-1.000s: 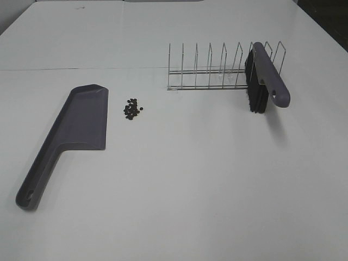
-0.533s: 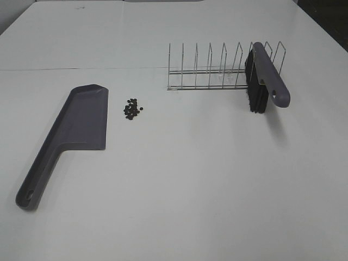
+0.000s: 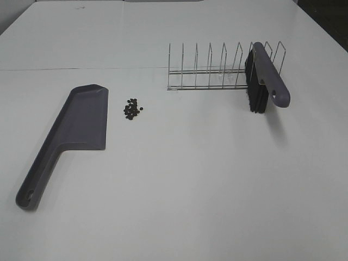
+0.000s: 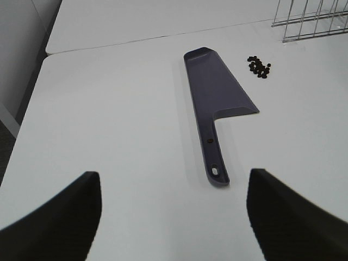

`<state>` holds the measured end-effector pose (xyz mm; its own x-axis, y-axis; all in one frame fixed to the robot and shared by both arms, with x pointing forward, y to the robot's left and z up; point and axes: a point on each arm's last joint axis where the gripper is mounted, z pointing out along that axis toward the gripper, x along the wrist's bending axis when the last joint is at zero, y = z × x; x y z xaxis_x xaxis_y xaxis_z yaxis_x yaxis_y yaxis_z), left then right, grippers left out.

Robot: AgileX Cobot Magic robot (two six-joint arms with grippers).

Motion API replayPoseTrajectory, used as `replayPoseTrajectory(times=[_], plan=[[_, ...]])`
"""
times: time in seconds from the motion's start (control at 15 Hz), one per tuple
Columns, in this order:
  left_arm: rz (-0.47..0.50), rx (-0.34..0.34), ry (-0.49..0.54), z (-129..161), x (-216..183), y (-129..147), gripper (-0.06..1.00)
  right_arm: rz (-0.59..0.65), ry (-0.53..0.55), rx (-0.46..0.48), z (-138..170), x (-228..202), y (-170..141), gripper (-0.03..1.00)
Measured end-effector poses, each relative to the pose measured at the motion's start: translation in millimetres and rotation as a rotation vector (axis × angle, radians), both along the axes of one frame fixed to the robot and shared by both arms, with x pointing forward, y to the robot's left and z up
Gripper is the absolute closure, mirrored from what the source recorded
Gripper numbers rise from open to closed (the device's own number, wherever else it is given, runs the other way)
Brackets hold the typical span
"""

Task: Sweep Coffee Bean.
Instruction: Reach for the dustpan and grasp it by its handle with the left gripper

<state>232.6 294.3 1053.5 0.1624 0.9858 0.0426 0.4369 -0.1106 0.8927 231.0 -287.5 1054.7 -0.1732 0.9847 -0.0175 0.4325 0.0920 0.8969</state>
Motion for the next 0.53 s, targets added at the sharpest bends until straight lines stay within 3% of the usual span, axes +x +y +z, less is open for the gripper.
replayPoseTrajectory(times=[0.53], plan=[[-0.001, -0.002, 0.0, 0.0, 0.0, -0.2, 0.26, 0.0, 0.0, 0.0, 0.0, 0.0, 0.0, 0.25]])
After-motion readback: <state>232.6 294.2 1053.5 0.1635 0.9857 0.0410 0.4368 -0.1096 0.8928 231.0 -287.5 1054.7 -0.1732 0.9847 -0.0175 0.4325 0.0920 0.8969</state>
